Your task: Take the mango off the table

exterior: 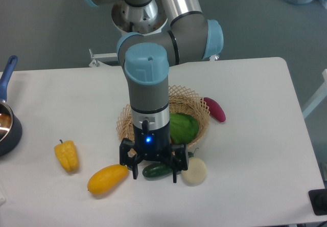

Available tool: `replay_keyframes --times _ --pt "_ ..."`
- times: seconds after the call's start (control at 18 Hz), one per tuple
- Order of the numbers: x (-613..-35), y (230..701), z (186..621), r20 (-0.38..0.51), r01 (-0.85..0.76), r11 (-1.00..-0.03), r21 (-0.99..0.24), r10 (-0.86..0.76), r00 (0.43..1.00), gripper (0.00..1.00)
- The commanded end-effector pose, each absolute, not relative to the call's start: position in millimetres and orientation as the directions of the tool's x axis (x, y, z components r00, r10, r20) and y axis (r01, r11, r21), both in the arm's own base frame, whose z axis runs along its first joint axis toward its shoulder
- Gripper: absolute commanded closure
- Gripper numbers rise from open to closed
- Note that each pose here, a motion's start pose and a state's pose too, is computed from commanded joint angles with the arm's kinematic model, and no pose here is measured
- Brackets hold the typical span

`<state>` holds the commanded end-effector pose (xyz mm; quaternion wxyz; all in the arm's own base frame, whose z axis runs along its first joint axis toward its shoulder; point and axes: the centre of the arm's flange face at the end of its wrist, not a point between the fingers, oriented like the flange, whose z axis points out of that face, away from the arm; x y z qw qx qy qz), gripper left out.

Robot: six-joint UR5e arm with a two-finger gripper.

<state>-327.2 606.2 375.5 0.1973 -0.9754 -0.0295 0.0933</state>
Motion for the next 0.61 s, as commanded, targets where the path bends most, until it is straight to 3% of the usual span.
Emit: replay_keyframes --times 0.33,0.5,0.61 --pt "-291 593 321 -0.169 -0.185 -0.944 -0.274 -0.143 0.975 0.00" --pt "-276 601 294 -0.218 -0.392 -0.907 -0.152 -0.356 0.909 0.00" --pt "-267 608 288 -0.212 -0.408 -0.901 -0.148 -0.374 0.903 0.00"
